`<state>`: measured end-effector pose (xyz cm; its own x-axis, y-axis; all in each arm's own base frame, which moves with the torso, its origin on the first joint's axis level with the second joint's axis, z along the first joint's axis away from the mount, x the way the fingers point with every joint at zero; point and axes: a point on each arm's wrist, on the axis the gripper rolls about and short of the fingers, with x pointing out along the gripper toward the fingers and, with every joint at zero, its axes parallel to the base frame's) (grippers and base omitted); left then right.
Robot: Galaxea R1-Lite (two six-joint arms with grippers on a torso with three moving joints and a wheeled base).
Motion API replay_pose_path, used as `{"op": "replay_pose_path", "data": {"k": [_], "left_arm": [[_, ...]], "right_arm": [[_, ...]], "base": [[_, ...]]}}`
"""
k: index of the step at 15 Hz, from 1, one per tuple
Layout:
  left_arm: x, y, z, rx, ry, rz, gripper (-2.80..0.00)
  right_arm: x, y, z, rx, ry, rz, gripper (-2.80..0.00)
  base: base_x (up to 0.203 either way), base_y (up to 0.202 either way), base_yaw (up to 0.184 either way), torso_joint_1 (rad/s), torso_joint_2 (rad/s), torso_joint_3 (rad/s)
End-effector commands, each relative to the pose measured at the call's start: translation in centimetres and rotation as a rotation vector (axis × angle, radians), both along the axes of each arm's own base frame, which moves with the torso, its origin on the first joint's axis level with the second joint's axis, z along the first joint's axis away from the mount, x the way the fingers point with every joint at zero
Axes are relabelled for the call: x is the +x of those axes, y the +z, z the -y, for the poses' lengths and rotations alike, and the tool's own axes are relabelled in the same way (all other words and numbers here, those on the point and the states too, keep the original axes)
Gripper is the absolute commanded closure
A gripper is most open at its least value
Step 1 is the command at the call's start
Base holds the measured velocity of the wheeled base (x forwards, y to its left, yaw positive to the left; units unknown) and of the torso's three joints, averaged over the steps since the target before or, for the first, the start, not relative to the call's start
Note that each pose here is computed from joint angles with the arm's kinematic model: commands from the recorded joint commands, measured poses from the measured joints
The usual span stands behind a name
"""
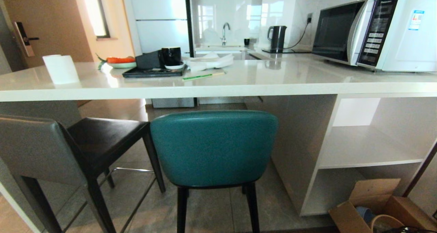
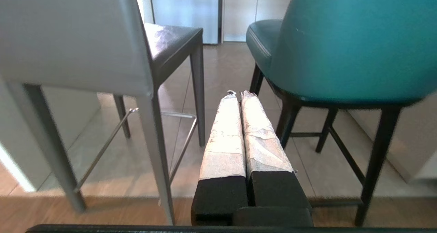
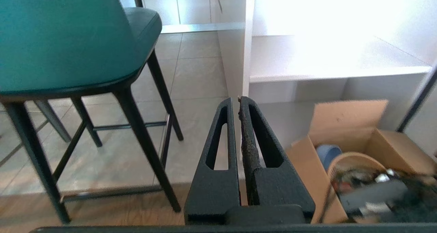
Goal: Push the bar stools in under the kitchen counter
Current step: Pull the blue chair out from under the dining table
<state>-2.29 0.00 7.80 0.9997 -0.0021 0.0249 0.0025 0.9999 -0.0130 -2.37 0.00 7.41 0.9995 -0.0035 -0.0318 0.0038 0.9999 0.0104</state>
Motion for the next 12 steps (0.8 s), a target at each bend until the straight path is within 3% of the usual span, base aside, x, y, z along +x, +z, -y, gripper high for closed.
{"op": "replay_pose_path", "data": {"k": [1, 10, 12], "left_arm": [[0.07, -0.25, 0.0, -0.001, 0.001, -0.009, 0.0], [0.07, -0.24, 0.0, -0.001, 0.001, -0.008, 0.0], [0.07, -0.24, 0.0, -0.001, 0.001, -0.008, 0.0]], "right_arm": [[0.01, 0.0, 0.0, -0.001, 0.0, -0.002, 0.0], [0.01, 0.0, 0.0, 0.0, 0.0, -0.002, 0.0], [0.01, 0.0, 0.0, 0.0, 0.0, -0.002, 0.0]], "base": [[0.196, 0.0, 0.002, 0.009, 0.01, 0.002], [0.192, 0.0, 0.002, 0.003, 0.0, 0.002], [0.063, 0.0, 0.0, 0.006, 0.0, 0.0]]}}
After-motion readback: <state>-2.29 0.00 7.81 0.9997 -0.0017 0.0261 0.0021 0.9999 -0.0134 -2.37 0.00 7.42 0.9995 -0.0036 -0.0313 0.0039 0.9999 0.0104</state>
